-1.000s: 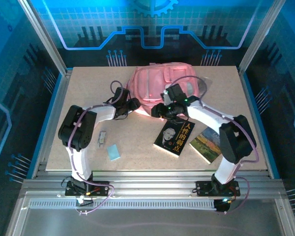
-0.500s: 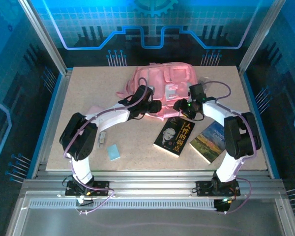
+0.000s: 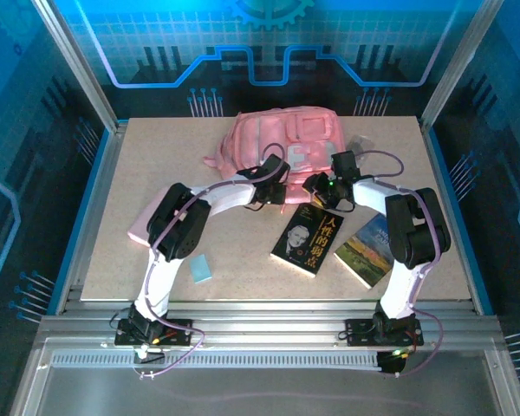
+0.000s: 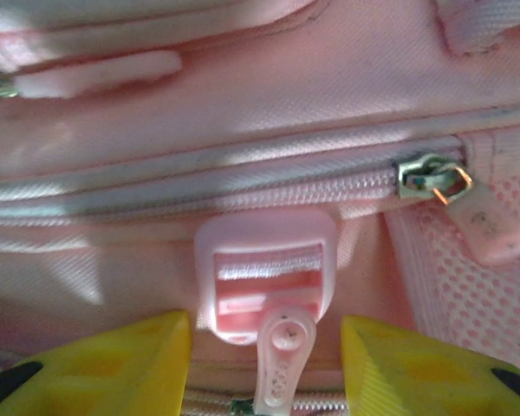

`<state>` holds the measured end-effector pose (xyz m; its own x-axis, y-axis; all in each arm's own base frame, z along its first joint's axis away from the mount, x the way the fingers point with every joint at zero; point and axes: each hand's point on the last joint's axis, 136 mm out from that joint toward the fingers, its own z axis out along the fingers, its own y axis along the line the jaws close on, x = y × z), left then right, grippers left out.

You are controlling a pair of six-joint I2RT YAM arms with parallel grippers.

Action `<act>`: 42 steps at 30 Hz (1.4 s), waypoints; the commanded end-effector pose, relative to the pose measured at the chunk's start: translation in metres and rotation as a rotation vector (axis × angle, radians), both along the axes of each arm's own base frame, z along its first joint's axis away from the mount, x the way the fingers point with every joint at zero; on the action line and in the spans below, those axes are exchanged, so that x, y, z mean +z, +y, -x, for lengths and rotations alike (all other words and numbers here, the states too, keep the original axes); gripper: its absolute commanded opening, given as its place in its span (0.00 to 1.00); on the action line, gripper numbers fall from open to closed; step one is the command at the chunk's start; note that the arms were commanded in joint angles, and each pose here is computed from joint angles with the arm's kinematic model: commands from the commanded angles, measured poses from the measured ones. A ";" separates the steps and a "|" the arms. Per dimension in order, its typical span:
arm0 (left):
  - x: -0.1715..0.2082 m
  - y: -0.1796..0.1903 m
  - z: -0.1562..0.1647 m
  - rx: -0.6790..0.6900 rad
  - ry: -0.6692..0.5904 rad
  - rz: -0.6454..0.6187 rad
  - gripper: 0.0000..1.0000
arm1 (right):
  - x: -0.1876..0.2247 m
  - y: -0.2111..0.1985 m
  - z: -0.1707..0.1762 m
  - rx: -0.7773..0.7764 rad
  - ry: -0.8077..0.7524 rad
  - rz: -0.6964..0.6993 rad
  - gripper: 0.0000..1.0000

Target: Pack books, pencil case, and school supplies into a backpack

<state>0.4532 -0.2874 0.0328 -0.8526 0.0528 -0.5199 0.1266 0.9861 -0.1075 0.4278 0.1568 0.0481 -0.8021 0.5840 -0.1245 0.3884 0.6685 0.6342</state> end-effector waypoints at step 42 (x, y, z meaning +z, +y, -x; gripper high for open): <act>0.120 0.070 0.026 0.246 -0.215 0.309 0.00 | 0.069 0.049 0.048 0.209 -0.049 -0.083 0.66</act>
